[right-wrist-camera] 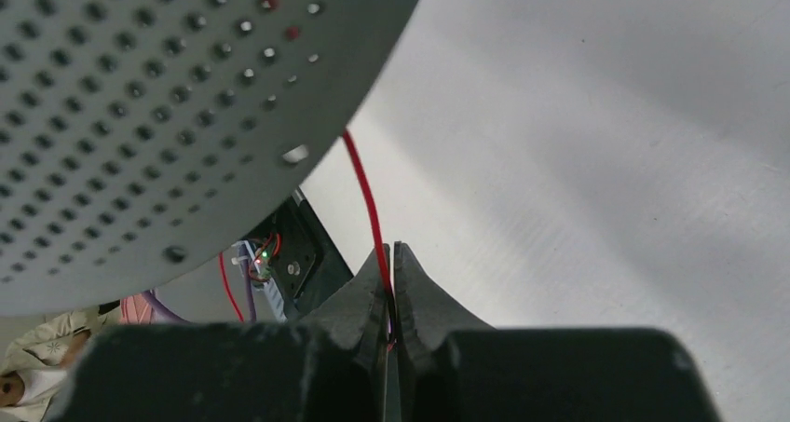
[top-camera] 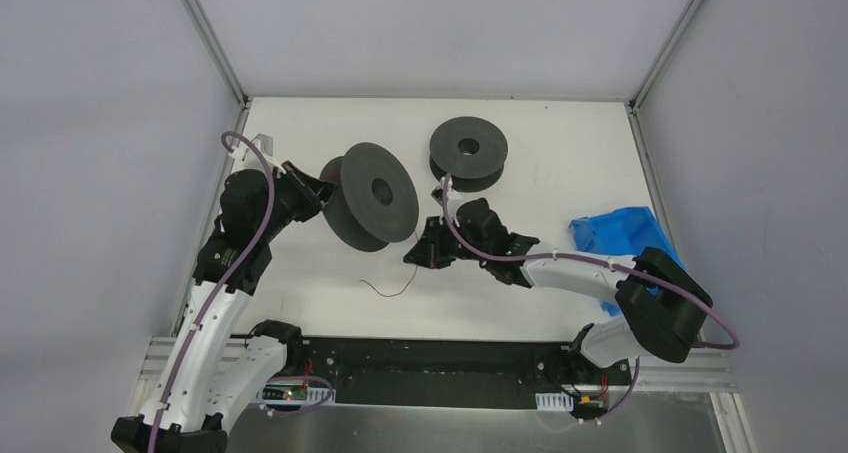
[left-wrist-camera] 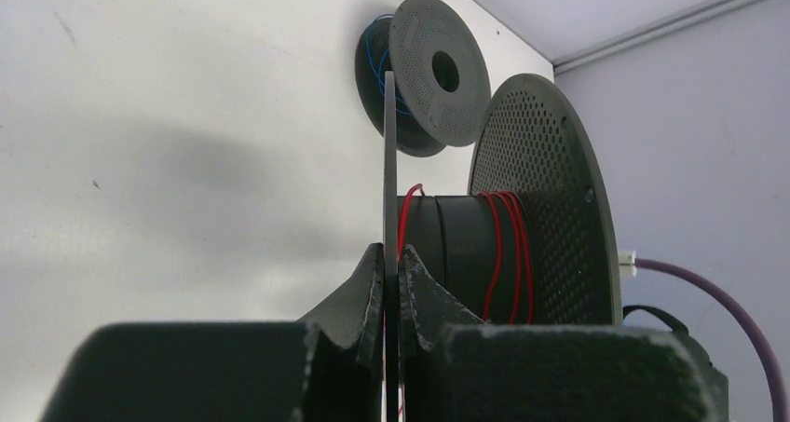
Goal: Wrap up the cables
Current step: Wrap the cable around the cable reel.
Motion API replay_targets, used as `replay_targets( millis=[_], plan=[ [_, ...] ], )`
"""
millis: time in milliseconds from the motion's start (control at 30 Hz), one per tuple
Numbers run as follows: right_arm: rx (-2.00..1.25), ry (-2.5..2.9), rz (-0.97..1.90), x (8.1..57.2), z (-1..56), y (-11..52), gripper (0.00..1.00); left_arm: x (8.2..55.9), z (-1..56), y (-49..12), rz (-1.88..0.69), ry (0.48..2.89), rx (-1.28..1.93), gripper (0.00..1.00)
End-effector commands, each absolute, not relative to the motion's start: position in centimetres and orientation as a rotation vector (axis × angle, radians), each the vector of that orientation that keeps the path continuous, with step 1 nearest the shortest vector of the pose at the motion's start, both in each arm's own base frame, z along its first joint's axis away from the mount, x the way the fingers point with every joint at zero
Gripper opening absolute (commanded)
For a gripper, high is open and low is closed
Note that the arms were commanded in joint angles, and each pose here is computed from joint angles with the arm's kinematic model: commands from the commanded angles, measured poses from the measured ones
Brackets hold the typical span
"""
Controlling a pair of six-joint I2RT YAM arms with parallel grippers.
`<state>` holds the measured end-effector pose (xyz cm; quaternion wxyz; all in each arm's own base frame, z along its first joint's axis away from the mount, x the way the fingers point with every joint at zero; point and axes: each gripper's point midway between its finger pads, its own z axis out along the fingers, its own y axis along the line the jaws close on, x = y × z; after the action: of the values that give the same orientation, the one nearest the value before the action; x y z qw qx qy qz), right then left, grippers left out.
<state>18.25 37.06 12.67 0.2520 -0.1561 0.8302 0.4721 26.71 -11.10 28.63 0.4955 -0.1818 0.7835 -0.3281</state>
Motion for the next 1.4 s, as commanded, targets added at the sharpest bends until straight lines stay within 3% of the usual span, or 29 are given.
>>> replay_targets(
  millis=[0, 400, 967, 1367],
  plan=[
    [-0.373, 2.088, 1.366, 19.0, 18.0, 38.8, 0.07, 27.8, 32.3, -9.5, -0.814, 1.703, -0.564, 0.0],
    [-0.329, 1.939, 1.514, 17.9, 23.7, 41.7, 0.11, 28.5, 31.6, -9.4, -0.839, 1.676, -0.621, 0.0],
    [-0.445, 1.843, 1.486, 17.0, 25.6, 43.5, 0.11, 29.1, 30.1, -9.3, -0.809, 1.698, -0.615, 0.0],
    [-0.244, 1.745, 1.623, 18.7, 28.5, 45.4, 0.15, 29.5, 28.2, -9.3, -0.789, 1.725, -0.616, 0.0]
  ],
)
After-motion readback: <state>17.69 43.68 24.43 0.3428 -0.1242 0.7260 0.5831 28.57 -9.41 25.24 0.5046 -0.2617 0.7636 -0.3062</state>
